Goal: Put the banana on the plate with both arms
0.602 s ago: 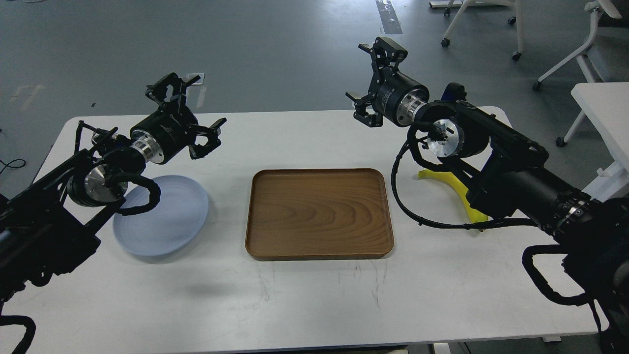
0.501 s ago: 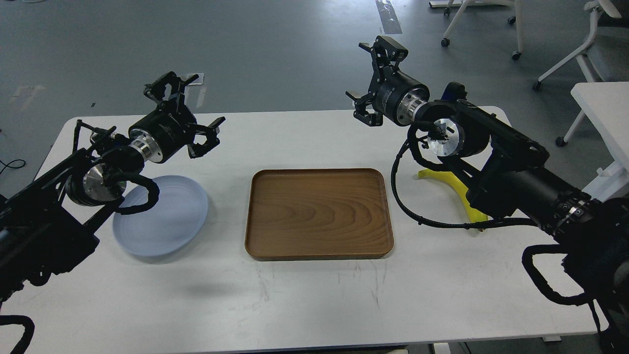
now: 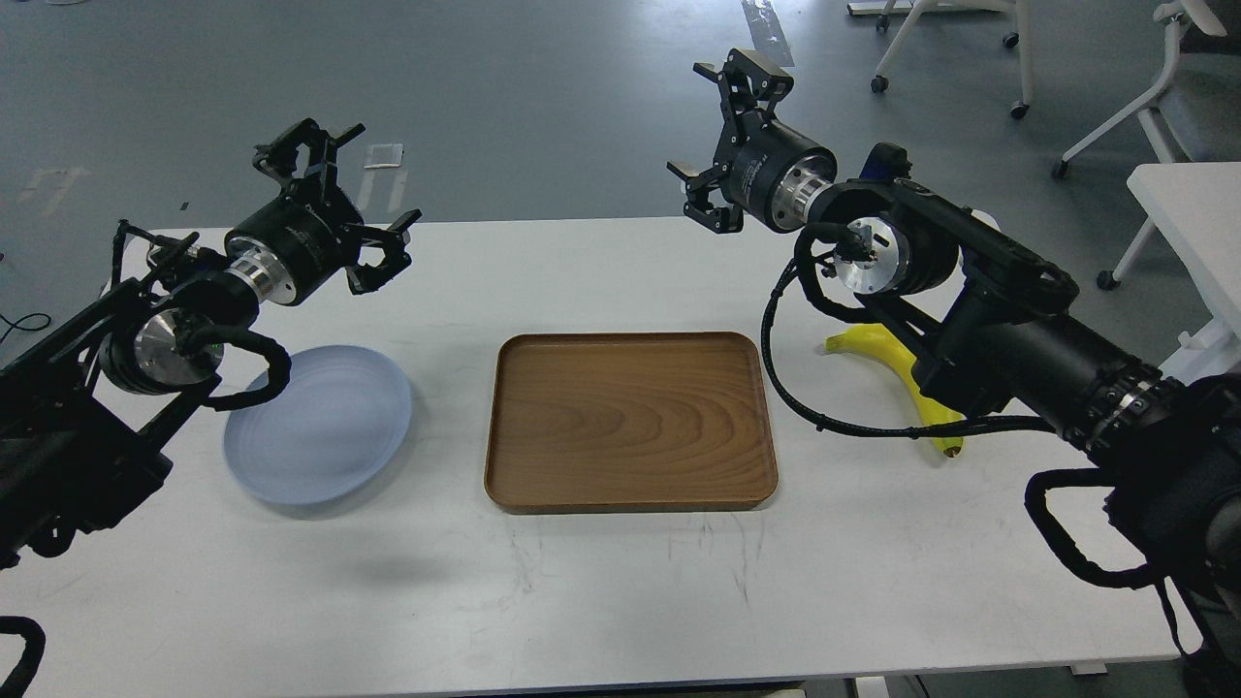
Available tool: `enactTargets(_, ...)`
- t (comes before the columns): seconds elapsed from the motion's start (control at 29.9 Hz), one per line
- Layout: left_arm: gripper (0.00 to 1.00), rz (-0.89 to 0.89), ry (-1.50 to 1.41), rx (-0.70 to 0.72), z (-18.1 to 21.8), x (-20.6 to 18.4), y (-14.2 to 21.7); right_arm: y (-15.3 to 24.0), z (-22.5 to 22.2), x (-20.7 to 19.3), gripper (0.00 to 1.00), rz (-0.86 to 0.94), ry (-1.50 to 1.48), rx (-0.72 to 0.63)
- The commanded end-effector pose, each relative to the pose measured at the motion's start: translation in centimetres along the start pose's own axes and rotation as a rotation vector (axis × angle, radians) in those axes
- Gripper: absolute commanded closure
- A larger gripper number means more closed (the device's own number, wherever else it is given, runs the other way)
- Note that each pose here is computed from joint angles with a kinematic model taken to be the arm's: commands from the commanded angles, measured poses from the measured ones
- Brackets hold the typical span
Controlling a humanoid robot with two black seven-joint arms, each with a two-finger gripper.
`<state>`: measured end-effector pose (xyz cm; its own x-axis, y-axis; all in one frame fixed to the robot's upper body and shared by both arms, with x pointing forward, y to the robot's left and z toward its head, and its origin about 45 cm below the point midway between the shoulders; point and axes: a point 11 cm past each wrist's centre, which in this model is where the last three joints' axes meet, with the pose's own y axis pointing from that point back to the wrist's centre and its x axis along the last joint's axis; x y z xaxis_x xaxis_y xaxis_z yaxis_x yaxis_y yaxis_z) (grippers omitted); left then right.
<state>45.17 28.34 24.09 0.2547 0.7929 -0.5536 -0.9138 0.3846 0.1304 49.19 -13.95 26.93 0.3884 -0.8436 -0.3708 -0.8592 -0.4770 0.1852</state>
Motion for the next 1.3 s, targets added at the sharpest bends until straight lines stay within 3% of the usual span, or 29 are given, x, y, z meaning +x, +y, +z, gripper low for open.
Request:
enactTargets(0.0,0.02,-0.002,0.007,0.009,-0.46,-0.35,-0.27,0.1,0.2,0.13,0.0,0.002,0.0,-0.003)
enactTargets(1.27,0.02,0.024,0.007,0.011,-0.44,0.01,-0.19,-0.01,0.33,-0.6,0.0,-0.014,0.004,-0.03)
